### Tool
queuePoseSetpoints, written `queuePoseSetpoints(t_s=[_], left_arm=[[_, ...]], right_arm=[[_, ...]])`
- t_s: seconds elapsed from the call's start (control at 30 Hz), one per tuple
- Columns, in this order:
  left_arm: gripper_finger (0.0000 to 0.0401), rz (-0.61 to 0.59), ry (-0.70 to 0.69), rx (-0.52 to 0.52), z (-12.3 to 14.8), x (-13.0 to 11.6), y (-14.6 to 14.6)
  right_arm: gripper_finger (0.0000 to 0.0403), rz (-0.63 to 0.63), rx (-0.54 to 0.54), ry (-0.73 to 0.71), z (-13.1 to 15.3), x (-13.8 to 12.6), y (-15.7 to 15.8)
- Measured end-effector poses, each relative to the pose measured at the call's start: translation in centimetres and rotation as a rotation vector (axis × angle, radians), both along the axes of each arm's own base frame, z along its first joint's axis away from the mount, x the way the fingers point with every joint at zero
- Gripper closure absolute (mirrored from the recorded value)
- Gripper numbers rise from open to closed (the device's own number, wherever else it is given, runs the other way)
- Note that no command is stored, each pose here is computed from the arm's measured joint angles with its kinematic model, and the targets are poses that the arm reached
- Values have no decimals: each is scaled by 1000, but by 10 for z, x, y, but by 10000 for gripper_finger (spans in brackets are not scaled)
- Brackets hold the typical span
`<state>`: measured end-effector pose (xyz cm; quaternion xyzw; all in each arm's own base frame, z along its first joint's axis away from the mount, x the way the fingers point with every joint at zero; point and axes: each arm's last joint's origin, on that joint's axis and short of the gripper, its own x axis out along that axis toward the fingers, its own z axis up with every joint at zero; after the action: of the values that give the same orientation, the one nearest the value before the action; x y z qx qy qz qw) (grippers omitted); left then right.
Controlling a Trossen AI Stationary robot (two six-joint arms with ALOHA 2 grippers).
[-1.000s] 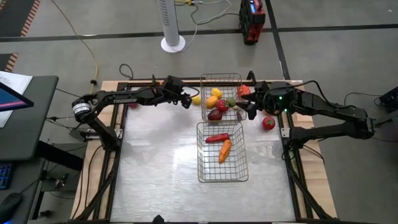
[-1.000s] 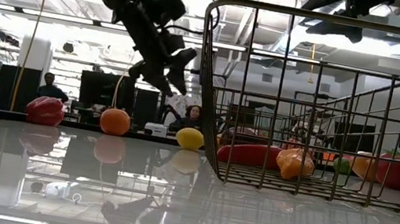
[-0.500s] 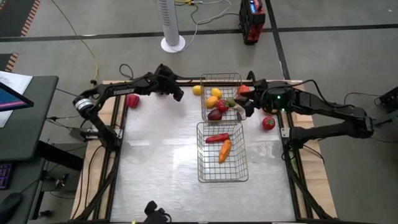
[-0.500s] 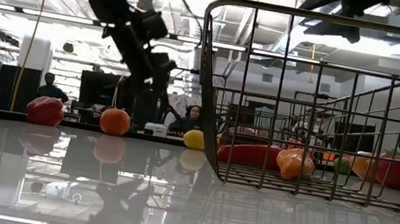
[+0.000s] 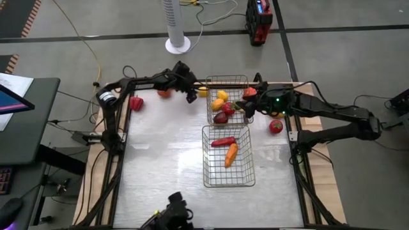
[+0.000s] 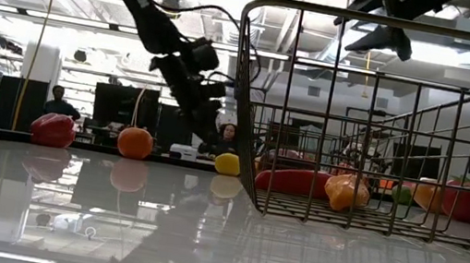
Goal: Sort produce into baskets
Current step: Put the yellow lemon into the top wire basket
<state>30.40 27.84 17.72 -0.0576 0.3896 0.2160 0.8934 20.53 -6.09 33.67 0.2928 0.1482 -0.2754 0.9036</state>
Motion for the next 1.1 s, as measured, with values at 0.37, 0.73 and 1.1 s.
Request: queuePoseSetpoints(t_s=[0.37,0.73,1.1], left_arm=[[86,-220,11,43,-4,23,16],[100,-201,43,-8,-31,37,14],[204,-178,15,21,-28,46,9]], right_arm=[[112,-49,6,-2,-1,-1,-4],[112,-49,7,-1,-1,-1,-4],[112,-47,7,-1,-1,-1,-4]])
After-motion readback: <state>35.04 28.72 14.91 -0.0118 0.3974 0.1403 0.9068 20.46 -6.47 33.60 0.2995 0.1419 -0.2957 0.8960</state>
